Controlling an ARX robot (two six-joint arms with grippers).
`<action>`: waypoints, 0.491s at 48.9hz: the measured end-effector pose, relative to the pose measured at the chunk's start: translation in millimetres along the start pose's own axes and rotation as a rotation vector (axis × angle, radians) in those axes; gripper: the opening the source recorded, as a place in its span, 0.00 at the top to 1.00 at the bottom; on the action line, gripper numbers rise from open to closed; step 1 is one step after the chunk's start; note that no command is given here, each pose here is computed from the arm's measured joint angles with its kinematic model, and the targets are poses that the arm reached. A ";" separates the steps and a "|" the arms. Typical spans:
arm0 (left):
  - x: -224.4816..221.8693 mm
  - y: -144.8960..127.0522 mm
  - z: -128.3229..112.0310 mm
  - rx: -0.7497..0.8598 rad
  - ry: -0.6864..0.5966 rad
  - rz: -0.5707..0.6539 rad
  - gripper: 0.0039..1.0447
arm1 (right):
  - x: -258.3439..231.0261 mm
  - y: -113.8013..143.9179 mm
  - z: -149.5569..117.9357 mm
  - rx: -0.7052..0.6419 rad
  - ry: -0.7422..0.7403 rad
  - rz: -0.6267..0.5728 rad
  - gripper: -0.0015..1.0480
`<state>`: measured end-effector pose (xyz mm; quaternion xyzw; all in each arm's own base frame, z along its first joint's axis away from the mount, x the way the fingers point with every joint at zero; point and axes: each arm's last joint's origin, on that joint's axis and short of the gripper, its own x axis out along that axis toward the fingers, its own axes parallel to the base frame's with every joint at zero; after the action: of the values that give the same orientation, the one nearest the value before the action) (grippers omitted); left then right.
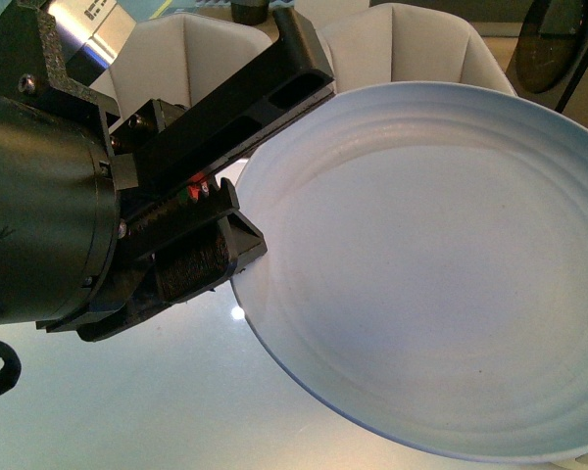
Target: Left arm holds plate, right arm toasts bread
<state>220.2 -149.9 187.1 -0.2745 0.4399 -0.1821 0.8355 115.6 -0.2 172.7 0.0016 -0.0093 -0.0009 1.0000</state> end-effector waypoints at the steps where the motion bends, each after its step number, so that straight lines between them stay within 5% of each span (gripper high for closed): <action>1: 0.0 0.0 0.0 0.000 0.000 0.000 0.97 | -0.4 0.0 0.0 0.000 0.000 0.000 0.98; 24: 0.0 0.0 0.0 0.000 0.000 0.000 0.97 | -15.6 -0.1 -4.8 0.000 0.032 -0.002 0.98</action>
<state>220.2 -149.9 187.1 -0.2745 0.4399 -0.1823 0.8354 100.0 -0.3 167.6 0.0016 0.0070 -0.0021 1.0000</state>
